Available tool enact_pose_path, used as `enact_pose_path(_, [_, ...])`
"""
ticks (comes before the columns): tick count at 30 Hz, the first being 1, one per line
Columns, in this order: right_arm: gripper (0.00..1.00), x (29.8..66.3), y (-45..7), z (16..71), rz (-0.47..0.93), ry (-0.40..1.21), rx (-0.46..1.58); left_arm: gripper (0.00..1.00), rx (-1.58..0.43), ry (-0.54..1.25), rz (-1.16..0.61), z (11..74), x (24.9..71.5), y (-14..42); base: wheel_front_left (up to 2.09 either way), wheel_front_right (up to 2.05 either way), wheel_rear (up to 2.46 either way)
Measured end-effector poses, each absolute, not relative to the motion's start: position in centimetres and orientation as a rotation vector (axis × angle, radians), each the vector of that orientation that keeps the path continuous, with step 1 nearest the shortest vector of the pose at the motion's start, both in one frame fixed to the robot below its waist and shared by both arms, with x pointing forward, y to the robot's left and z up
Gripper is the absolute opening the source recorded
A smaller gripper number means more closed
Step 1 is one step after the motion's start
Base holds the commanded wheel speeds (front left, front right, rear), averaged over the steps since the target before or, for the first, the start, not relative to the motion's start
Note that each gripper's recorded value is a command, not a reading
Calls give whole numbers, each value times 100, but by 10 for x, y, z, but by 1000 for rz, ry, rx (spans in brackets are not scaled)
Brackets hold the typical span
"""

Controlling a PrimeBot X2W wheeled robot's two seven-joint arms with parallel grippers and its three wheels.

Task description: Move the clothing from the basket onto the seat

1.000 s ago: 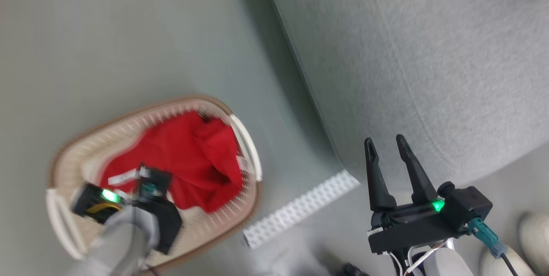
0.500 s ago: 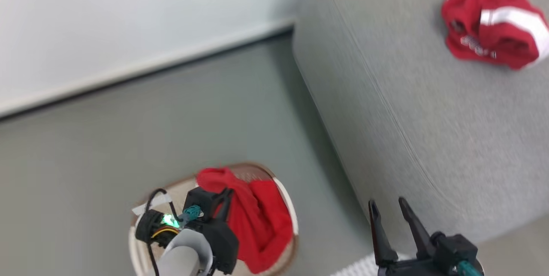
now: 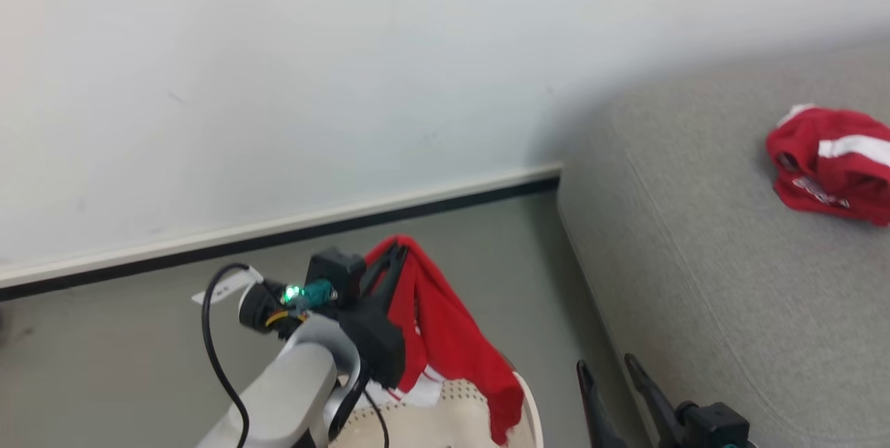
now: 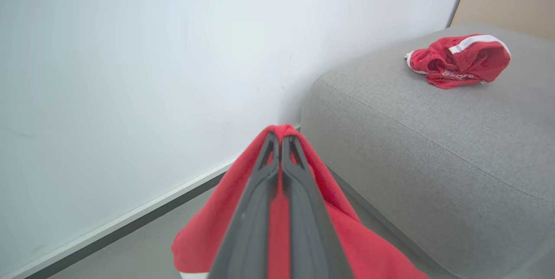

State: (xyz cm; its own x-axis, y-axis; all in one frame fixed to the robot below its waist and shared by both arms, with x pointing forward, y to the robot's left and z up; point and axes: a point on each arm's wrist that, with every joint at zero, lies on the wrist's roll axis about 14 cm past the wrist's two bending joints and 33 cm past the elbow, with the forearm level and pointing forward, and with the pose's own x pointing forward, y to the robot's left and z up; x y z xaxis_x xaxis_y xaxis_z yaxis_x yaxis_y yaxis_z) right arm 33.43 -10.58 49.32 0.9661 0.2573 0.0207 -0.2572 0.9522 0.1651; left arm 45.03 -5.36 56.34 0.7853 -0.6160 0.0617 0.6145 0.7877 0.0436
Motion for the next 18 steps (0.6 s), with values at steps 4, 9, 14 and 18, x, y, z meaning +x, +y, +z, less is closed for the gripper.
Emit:
enact_pose_path(4, [100, 331, -87, 501, 324, -11, 161, 0, 33, -168, -645, 604, 451, -43, 0, 0, 0])
enact_pose_path(9, [100, 328, -69, 506, 386, -11, 139, 0, 56, -238, -630, 638, 449, -35, 0, 0, 0])
enact_pose_path(14, [100, 329, -54, 510, 439, -12, 99, 0, 69, -279, -623, 658, 446, -32, 0, 0, 0])
enact_pose_path(18, [100, 336, -51, 516, 454, -22, 81, 0, 82, -276, -637, 659, 443, -34, 0, 0, 0])
